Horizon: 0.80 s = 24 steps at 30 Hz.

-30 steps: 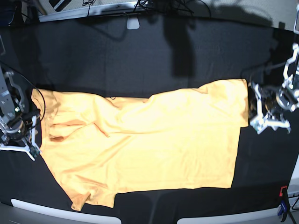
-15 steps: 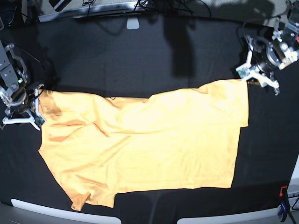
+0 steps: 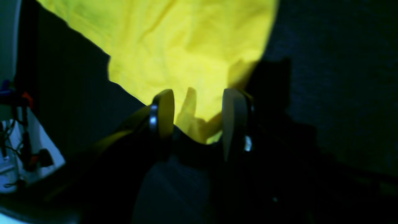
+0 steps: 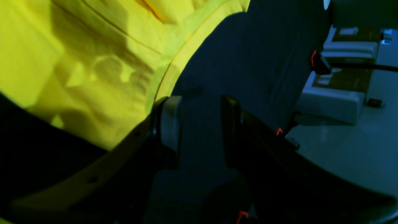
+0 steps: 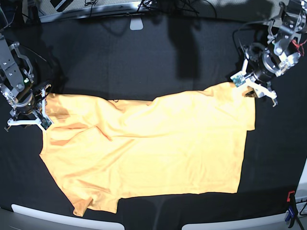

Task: Layout the t-shirt on the table in an organized manner, then fold the t-shirt properly
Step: 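Regrasp the shirt edge with both grippers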

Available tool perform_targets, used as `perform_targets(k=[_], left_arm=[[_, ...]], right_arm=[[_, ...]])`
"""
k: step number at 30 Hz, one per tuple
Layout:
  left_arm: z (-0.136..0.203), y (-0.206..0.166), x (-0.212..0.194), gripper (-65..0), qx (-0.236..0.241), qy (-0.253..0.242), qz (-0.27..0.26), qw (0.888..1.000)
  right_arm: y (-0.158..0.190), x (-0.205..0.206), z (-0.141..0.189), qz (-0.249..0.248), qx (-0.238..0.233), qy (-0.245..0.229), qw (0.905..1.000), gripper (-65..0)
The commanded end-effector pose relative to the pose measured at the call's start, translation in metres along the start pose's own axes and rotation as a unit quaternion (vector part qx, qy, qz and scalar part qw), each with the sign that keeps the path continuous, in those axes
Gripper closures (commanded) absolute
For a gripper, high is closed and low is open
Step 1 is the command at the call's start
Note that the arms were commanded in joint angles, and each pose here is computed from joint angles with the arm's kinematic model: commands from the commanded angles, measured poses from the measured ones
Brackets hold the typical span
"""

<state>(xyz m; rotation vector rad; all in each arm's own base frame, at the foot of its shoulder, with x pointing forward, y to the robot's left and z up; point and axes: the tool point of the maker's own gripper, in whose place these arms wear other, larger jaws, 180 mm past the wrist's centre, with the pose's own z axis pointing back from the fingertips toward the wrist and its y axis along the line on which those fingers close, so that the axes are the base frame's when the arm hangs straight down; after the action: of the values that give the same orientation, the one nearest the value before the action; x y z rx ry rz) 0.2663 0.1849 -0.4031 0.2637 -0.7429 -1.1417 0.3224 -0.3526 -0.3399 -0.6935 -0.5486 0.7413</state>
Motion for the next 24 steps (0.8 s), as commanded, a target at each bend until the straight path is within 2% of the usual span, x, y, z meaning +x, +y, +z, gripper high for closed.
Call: perform_targets(k=[1, 8, 10, 13, 17, 20, 24], left_arm=[[0.0, 0.01, -0.001, -22.9, 0.012, -0.002, -0.002, 1.0], [-0.011, -0.009, -0.021, -22.1, -0.016, 0.023, -0.001, 1.0], [-0.014, -0.015, -0.024, -16.6, -0.023, 0.028, -0.012, 0.999], [-0.016, -0.02, -0.028, 0.0, -0.029, 0.039, -0.027, 0.998], [-0.016, -0.02, -0.029, 0.0, -0.029, 0.041, -0.028, 0.998], [-0.016, -0.02, -0.029, 0.0, -0.029, 0.041, -0.027, 0.998], [-0.016, -0.02, -0.028, 0.0, -0.028, 0.04, -0.027, 0.998]], right_arm=[[-0.023, 0.006, 0.004, 0.0, -0.03, -0.011, 0.9995, -20.1], [-0.023, 0.017, 0.011, 0.001, -0.031, -0.026, 0.9992, -20.1], [-0.023, 0.021, 0.014, 0.001, -0.031, -0.029, 0.9991, -20.1], [-0.022, 0.028, 0.019, 0.005, -0.029, -0.034, 0.999, -20.1], [-0.012, 0.031, 0.024, 0.024, -0.011, -0.04, 0.9989, -20.2], [0.008, 0.018, 0.024, 0.056, 0.025, -0.019, 0.998, -20.8], [0.027, 0.0, 0.022, 0.076, 0.055, 0.005, 0.9955, -31.9]])
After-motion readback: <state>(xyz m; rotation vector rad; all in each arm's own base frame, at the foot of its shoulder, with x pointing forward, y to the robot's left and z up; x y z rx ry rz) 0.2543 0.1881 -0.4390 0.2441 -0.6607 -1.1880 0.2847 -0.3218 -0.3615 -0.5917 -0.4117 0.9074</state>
